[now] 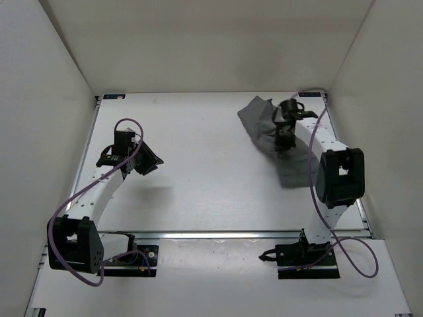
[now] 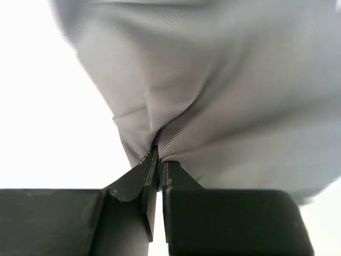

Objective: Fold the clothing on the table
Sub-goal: Grab the skirt from the pile, then move the skirt to the center of the board, then flatten the skirt out

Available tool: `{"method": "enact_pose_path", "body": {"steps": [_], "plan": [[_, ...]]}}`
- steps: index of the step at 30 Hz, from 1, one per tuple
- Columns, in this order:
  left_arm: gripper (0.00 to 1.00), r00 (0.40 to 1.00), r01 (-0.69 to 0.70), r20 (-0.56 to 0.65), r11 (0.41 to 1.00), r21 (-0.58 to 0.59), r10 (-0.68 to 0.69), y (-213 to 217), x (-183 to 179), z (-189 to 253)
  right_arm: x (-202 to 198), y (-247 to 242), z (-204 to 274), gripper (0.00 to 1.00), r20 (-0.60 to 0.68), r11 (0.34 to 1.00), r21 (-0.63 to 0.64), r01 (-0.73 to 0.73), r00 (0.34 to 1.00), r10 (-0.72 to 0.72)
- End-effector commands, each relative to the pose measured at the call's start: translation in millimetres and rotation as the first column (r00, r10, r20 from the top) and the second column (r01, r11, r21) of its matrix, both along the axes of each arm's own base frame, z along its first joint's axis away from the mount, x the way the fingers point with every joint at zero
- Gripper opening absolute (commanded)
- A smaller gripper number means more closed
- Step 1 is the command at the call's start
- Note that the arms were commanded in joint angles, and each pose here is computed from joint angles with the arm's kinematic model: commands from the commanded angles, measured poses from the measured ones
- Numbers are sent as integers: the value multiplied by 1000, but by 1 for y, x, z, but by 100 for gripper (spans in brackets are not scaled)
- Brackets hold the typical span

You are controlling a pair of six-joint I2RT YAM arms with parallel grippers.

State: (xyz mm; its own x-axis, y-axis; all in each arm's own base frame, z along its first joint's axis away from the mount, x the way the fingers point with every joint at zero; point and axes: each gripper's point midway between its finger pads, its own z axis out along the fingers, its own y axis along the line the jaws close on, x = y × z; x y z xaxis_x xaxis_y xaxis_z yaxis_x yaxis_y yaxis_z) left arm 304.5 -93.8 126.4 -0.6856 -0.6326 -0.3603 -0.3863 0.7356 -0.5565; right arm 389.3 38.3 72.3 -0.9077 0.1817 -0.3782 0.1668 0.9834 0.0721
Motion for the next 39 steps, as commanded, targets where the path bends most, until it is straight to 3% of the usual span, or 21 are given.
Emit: {"method": "enact_pose_path", "body": {"steps": [1, 3, 8, 11, 14, 16, 17, 18, 19, 21, 25, 30, 35, 39], "plan": [[46, 997, 0, 81, 1000, -12, 1, 3, 6, 31, -2, 89, 126, 0, 266, 967, 43, -249, 936, 229], [47, 995, -9, 96, 1000, -14, 10, 8, 5, 40, -13, 115, 184, 0, 369, 954, 60, -293, 895, 251], [48, 985, -53, 162, 999, -10, 54, 23, 10, 71, -25, 144, 242, 0, 472, 916, 218, -337, 858, 203], [48, 985, -46, 168, 999, 20, 42, 26, 12, 83, -21, 135, 218, 0, 411, 914, 274, -298, 896, 169], [49, 984, -51, 171, 998, 37, 44, 28, 12, 87, -29, 113, 162, 0, 226, 944, 265, -199, 964, 140], [50, 985, -33, 171, 999, 31, 27, 23, 12, 84, -49, 86, 122, 0, 71, 976, 186, -116, 992, 104], [50, 987, -2, 163, 999, 35, -4, 17, 9, 82, -50, 78, 113, 10, 54, 981, 165, -99, 994, 91], [50, 989, 19, 148, 999, 42, -25, 10, 9, 78, -58, 70, 97, 30, 16, 984, 153, -91, 996, 90], [50, 991, 38, 128, 998, 41, -43, 4, 9, 71, -65, 60, 86, 40, -6, 989, 130, -74, 997, 75], [52, 983, 149, 102, 987, 56, -154, -28, -2, 67, -71, 46, 80, 45, 5, 995, 67, -73, 997, 73], [54, 953, 292, 62, 953, 83, -297, -89, -35, 45, -87, 33, 76, 47, 38, 994, 10, -108, 994, 107], [54, 903, 430, 36, 903, -2, -429, -166, -87, 19, -121, 50, 62, 48, 46, 984, 37, -175, 984, 173], [59, 875, 484, -39, 871, 82, -483, -194, -89, -14, -143, 38, 24, 49, -30, 993, 33, -117, 993, 118], [60, 882, 471, -67, 869, 149, -466, -207, -80, -33, -138, 30, 22, 48, -16, 995, 41, -92, 996, 93]]}}
